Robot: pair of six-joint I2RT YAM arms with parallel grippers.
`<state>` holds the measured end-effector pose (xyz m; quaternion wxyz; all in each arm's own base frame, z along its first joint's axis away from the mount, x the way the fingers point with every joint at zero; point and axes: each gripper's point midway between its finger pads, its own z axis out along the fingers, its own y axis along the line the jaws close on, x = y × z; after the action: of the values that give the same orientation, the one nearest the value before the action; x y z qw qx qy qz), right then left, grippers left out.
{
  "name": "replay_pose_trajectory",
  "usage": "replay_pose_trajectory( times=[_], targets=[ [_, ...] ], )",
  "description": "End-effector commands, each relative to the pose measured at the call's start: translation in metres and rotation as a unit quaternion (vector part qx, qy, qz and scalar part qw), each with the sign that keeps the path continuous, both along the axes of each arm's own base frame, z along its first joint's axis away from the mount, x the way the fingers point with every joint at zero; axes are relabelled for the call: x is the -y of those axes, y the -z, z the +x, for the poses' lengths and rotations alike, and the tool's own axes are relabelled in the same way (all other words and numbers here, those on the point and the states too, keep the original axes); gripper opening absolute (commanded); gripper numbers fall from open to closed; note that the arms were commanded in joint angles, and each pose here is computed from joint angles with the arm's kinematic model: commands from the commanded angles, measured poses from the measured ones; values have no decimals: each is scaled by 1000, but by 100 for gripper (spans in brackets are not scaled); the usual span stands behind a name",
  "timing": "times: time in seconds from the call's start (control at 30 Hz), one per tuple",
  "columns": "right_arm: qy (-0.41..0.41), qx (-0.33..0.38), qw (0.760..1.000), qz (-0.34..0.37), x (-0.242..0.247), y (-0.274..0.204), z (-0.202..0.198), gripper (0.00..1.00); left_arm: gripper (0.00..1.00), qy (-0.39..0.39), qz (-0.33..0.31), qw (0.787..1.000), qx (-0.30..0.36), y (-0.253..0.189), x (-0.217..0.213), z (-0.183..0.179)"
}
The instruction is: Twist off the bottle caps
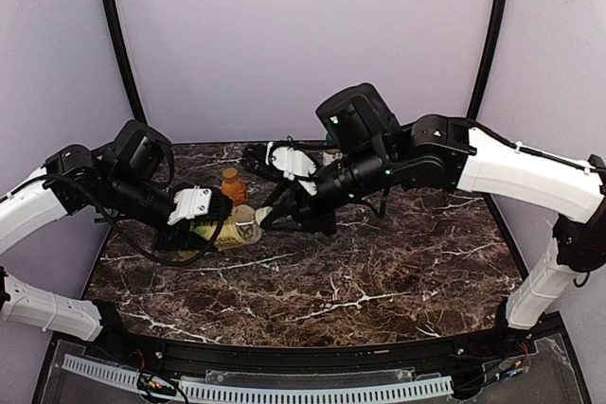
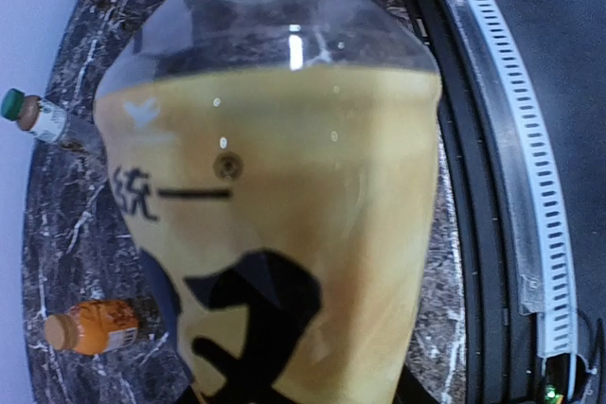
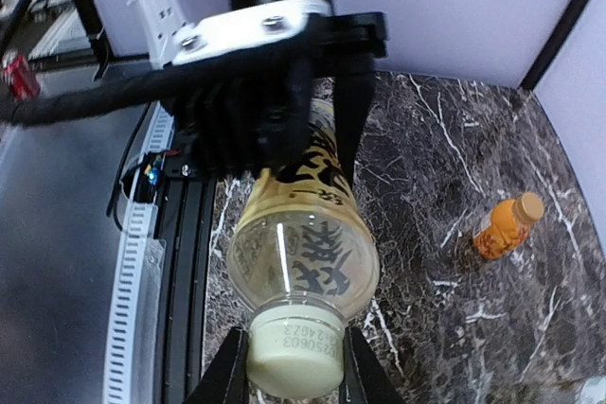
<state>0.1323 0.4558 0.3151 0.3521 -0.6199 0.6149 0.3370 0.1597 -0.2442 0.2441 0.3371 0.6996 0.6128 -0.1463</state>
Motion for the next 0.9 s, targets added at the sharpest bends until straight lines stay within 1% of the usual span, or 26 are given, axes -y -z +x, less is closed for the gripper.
replay_pose_trajectory(
  times=[0.0, 0.03, 0.07, 0.1, 0.13, 0.17, 0.23, 0.3, 0.33, 0.37, 0.4, 0.43, 0.47, 0.5, 0.53, 0.57, 0.6, 0.7, 0.87],
  targets=[
    [-103, 170, 980, 0, -23, -3, -26, 0, 33, 88, -53, 990, -100, -15, 17, -49],
    [-91, 183, 979, -2, -24, -3, -21, 0, 33, 89, -54, 989, -101, -16, 17, -49],
    [-77, 196, 978, -4, -23, -3, -15, 18, 32, 90, -57, 989, -98, -19, 18, -49],
    [-58, 207, 977, -6, -21, -3, -8, 50, 32, 89, -57, 990, -96, -20, 18, -48],
    [-38, 211, 977, -5, -21, -3, -3, 86, 32, 88, -58, 990, -91, -21, 19, -46],
    [-13, 211, 977, 0, -20, -8, 4, 97, 32, 81, -56, 992, -83, -21, 18, -43],
    [40, 193, 980, 17, -18, -22, 15, 99, 32, 62, -51, 995, -56, -20, 17, -31],
    [66, 153, 985, 42, -14, -38, 18, 99, 32, 29, -40, 999, -13, -15, 15, -12],
    [72, 119, 988, 59, -11, -45, 19, 99, 32, 1, -38, 999, 27, -18, 14, 6],
    [76, 80, 990, 84, -7, -56, 20, 98, 32, -16, -34, 998, 45, -16, 12, 14],
    [85, 39, 990, 106, -2, -64, 24, 99, 32, -48, -36, 994, 86, -24, 11, 33],
    [91, -5, 988, 127, 2, -71, 26, 99, 32, -64, -33, 992, 104, -24, 9, 41],
    [117, -43, 982, 144, 9, -77, 36, 99, 32, -89, -36, 985, 140, -33, 7, 56],
    [150, -80, 973, 155, 15, -78, 48, 98, 32, -104, -34, 981, 158, -35, 5, 64],
    [183, -123, 961, 168, 21, -80, 60, 96, 32, -127, -33, 973, 190, -43, 1, 76],
    [215, -166, 946, 176, 28, -79, 73, 93, 33, -137, -32, 969, 204, -46, 0, 82],
    [243, -210, 930, 178, 33, -74, 82, 88, 33, -156, -34, 959, 232, -55, -4, 92],
    [293, -302, 888, 188, 40, -61, 99, 85, 33, -176, -25, 942, 284, -65, -9, 107],
    [272, -338, 880, 195, 25, -65, 99, 84, 33, -181, -15, 933, 311, -69, -11, 113]
  ],
)
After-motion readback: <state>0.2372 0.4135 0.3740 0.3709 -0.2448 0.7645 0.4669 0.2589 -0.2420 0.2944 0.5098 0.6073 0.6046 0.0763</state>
